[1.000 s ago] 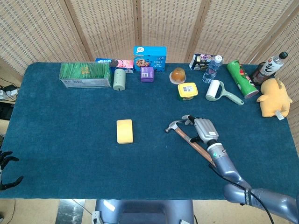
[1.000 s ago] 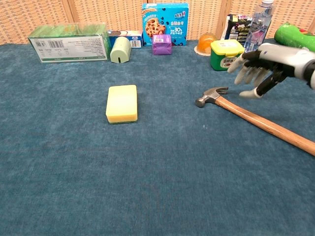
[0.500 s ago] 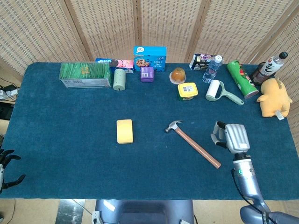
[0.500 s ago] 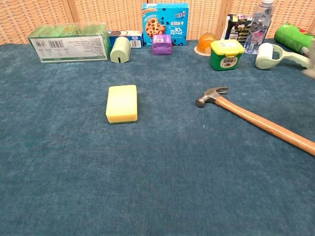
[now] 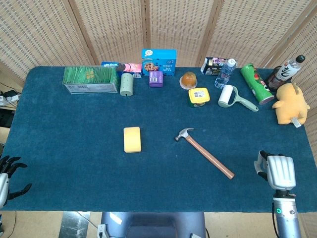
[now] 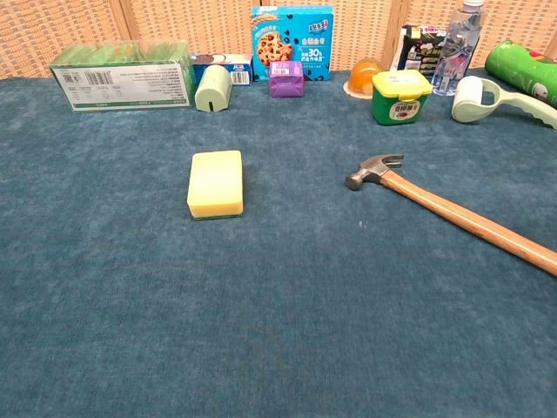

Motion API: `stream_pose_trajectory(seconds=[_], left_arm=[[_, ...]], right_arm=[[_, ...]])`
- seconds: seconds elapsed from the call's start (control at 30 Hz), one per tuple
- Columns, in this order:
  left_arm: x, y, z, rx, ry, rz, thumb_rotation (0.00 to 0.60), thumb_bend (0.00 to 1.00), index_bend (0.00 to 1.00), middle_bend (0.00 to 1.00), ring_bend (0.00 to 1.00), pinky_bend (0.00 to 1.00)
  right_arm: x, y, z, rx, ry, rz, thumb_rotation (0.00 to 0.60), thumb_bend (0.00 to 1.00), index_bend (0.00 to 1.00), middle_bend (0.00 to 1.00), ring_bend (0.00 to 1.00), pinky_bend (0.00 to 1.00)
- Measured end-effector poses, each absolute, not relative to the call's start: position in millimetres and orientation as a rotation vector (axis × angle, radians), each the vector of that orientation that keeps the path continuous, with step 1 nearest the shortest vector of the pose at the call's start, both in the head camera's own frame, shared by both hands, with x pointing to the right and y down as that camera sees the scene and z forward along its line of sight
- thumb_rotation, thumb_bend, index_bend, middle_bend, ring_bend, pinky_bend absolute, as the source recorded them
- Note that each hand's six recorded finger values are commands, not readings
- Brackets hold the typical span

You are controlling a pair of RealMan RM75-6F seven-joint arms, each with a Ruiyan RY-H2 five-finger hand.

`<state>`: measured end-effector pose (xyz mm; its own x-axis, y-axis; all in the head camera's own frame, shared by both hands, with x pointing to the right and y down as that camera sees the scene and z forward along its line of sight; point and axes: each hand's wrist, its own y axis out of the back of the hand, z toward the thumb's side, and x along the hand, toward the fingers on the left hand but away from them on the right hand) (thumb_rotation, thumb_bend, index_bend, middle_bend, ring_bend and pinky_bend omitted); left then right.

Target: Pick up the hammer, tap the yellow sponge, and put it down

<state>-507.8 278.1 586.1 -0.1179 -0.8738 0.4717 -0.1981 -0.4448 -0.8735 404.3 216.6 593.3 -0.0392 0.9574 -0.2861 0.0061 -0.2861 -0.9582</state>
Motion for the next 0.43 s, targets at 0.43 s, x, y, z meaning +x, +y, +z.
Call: stream_pose_trajectory(seconds=[0.43], left_arm=[[-493, 280, 580, -1.634, 1.168, -1.568, 0.600, 0.22, 0.33, 0.19, 0.07, 0.13]], right_arm=[[433, 250, 578, -1.390, -1.143, 1.481, 0.600, 0.38, 0.67, 0.76, 0.81, 0.68]])
